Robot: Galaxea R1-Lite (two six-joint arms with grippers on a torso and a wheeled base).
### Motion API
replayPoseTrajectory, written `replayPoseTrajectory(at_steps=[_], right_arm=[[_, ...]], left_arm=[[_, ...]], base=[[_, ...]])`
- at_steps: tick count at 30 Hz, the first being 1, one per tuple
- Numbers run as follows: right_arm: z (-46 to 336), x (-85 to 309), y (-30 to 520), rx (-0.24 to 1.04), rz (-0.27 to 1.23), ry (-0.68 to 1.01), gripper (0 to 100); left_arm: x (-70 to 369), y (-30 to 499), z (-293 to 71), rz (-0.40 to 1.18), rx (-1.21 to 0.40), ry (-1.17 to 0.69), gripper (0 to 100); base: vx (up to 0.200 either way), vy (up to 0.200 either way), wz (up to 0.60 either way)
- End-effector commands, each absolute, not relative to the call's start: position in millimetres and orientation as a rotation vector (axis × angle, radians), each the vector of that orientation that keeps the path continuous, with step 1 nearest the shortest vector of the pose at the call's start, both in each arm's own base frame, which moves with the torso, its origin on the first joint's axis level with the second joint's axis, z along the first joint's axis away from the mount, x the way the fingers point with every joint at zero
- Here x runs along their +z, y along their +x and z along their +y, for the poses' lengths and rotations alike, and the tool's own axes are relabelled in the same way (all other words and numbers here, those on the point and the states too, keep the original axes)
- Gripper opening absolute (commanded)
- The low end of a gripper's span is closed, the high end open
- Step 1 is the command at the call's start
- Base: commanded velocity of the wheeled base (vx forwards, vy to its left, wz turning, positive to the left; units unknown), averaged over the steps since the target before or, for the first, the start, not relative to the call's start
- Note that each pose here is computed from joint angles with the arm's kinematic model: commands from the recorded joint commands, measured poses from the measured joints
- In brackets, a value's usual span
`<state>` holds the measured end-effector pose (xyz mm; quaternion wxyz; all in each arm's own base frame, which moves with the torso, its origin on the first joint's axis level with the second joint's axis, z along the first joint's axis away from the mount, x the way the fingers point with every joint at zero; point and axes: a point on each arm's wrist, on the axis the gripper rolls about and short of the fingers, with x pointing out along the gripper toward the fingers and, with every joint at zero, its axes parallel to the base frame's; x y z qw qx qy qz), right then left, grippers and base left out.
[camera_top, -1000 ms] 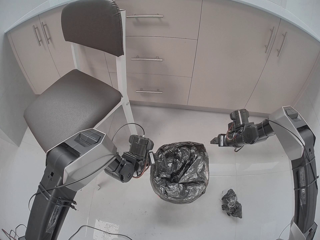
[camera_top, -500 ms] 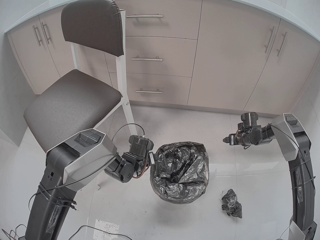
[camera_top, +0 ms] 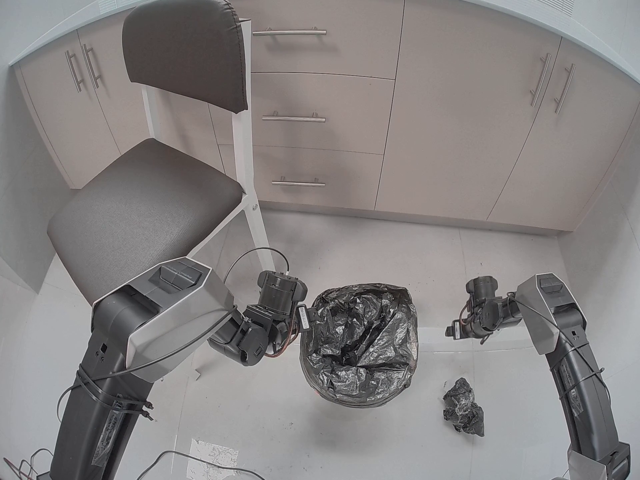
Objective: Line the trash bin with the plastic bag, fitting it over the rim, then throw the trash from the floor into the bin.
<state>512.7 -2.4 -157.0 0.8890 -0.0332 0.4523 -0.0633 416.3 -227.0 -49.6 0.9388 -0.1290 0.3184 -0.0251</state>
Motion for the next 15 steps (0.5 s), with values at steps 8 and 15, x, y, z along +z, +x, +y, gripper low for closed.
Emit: replayPoseTrajectory(at_steps=[8,15], right_arm=[[1,-200,493,-0.145,1.095,-0.089,100],[2,-200,493,-0.096,1.102,-0.163,100]], left_arm=[[-44,404,-225,0.632,-0.07,-0.271,100],[-15,342,-246,0.641,-0.177,-0.249,100]], base=[[0.0,0.0,0.0],[0.0,0.0,0.0]])
